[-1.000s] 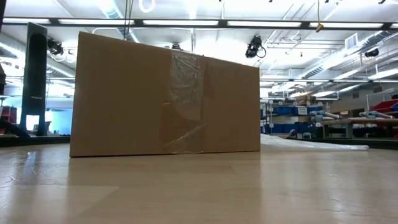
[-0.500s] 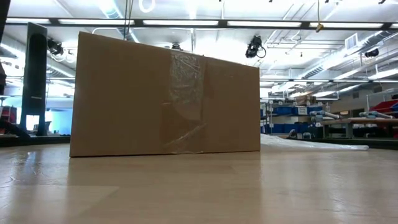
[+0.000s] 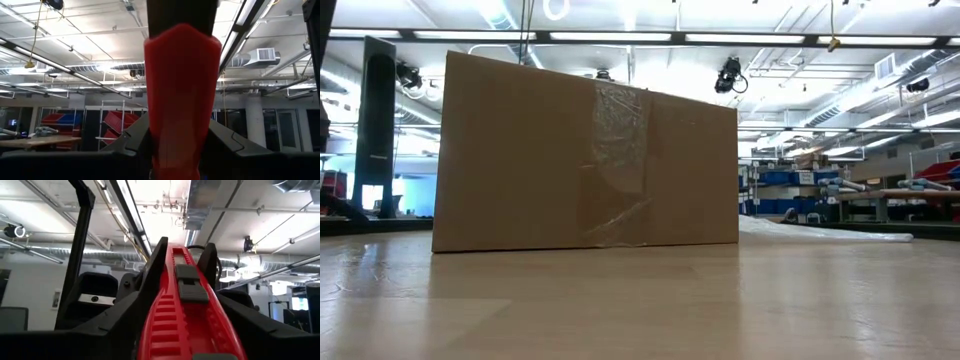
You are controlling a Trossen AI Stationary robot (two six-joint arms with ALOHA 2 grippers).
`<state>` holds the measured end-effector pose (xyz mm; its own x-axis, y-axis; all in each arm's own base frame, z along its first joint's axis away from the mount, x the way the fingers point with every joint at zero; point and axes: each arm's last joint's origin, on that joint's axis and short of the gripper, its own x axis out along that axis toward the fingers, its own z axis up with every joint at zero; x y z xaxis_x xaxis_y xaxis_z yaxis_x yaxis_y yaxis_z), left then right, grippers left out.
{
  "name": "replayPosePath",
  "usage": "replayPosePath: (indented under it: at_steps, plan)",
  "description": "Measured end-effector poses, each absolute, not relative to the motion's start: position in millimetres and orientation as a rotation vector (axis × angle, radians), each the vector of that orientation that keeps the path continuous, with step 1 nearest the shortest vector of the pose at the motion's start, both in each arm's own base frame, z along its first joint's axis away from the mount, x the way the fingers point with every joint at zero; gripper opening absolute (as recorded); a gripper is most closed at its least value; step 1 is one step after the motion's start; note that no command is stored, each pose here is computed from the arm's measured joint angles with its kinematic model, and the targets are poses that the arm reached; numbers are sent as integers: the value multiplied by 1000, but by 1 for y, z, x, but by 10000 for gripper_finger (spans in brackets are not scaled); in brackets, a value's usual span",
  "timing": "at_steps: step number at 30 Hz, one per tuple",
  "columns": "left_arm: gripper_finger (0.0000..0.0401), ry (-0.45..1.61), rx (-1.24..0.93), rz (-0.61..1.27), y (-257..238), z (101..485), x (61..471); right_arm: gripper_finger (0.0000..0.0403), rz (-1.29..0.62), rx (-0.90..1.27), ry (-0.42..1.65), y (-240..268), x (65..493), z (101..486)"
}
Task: Unpack boxes
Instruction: Open the cardboard box using the cutter
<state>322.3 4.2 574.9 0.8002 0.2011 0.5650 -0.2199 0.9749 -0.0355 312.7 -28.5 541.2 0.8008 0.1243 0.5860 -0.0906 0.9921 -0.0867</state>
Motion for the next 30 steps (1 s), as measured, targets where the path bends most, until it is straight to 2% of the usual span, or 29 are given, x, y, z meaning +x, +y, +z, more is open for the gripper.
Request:
replayPosePath:
  at_steps: [5, 16, 27, 30]
  plan:
    - [134, -596, 34, 222, 4, 574, 323, 204, 145, -60, -653, -28, 311, 543]
    - [134, -589, 34, 222, 4, 574, 323, 191, 146, -65, -683, -28, 309, 545]
    - [134, -585, 36, 239, 5, 574, 323, 140, 121, -60, -683, -29, 310, 545]
    - [152, -585, 21, 245, 5, 574, 323, 140, 122, -58, -679, -29, 310, 545]
